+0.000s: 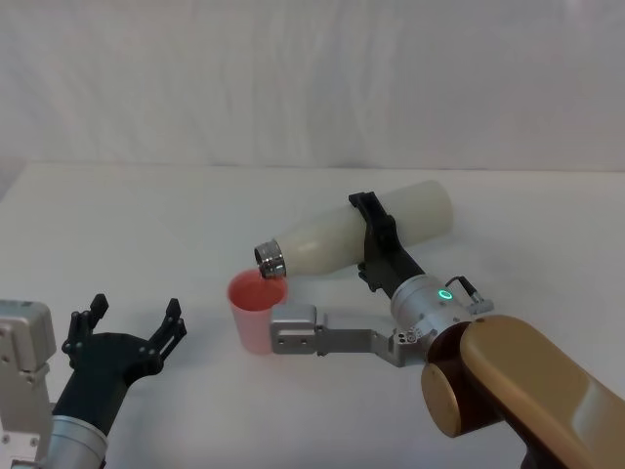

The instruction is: Grasp the thermos with one hand and pour water into the cup lid.

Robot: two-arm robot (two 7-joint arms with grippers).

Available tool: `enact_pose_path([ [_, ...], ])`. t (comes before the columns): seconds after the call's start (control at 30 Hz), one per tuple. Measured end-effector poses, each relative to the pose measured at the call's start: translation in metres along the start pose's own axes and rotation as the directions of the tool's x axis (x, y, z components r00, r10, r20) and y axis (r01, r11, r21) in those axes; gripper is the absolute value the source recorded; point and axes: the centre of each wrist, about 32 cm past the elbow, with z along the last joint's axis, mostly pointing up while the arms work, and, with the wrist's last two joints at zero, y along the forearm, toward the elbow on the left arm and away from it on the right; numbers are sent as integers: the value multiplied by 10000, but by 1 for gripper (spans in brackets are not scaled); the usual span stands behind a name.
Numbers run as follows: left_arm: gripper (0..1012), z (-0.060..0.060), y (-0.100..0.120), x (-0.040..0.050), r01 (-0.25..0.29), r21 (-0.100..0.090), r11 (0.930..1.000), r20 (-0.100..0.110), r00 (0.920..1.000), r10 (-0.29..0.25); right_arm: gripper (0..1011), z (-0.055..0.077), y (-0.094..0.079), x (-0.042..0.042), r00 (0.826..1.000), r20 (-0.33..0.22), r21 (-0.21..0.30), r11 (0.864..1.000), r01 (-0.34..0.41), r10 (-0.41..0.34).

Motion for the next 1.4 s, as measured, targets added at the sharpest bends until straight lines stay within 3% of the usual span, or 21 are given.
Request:
enact_pose_path([
  [1.4,1001,0,0,0,0,0,10000,0,10000,0,953,-17,-1,26,9997,227,-9,10000,19,-19],
])
